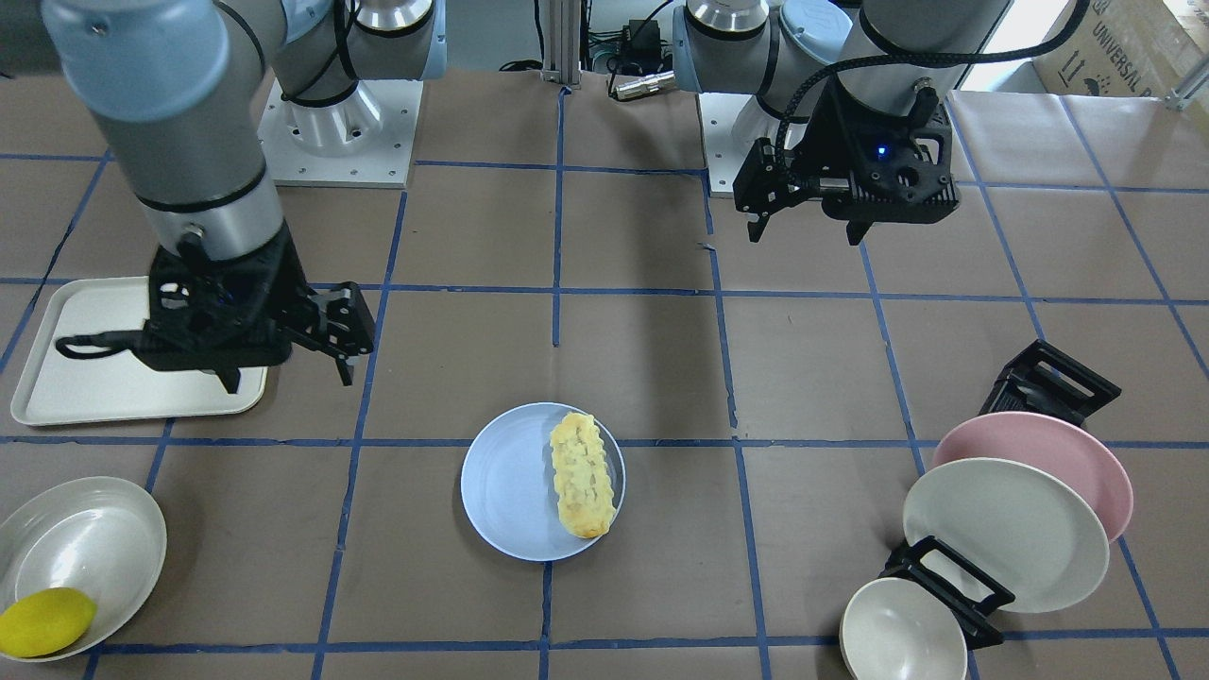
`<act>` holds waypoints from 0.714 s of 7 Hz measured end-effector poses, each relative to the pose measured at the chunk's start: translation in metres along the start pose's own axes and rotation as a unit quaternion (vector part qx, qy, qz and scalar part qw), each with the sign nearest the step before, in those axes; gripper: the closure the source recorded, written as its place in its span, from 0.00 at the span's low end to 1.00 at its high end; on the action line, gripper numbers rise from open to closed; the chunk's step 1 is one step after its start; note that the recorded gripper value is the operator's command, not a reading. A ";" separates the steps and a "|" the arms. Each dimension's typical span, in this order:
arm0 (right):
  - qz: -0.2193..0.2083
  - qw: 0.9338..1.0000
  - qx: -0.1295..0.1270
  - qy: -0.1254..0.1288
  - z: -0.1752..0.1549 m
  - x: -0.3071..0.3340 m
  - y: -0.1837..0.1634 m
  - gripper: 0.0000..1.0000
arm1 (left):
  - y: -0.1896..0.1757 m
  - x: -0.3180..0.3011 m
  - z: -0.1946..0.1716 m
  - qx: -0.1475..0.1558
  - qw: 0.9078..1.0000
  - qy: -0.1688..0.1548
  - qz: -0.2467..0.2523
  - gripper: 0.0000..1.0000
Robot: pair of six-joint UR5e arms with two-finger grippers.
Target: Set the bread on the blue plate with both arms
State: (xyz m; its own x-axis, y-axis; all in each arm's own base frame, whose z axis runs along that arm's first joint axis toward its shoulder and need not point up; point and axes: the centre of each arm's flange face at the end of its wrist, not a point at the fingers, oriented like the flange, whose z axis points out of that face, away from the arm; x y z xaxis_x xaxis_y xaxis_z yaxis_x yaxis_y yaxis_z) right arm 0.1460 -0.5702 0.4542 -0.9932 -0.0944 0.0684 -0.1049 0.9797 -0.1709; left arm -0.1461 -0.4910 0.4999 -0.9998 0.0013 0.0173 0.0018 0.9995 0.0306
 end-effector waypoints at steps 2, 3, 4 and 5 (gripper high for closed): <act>0.021 0.998 -0.054 -0.014 -0.035 0.024 0.039 0.02 | 0.001 0.000 -0.001 0.000 1.000 0.000 0.000 0.00; 0.023 0.996 -0.075 -0.030 -0.051 0.020 0.065 0.02 | 0.001 0.000 -0.001 0.000 1.000 0.000 0.000 0.00; 0.027 0.996 -0.081 -0.040 -0.066 0.013 0.085 0.01 | 0.000 0.000 -0.001 0.000 1.000 0.000 0.000 0.00; 0.027 0.995 -0.086 -0.047 -0.076 0.006 0.097 0.01 | 0.000 0.000 0.000 0.000 1.000 0.000 0.000 0.00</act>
State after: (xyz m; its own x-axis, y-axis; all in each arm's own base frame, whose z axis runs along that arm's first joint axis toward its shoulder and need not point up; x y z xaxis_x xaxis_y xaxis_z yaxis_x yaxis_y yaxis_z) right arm 0.1342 -0.4624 0.5127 -0.9984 -0.0483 -0.0300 -0.0483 0.9988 -0.0007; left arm -0.1462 -0.4910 0.5001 -0.9998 0.0014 0.0173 0.0019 0.9995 0.0307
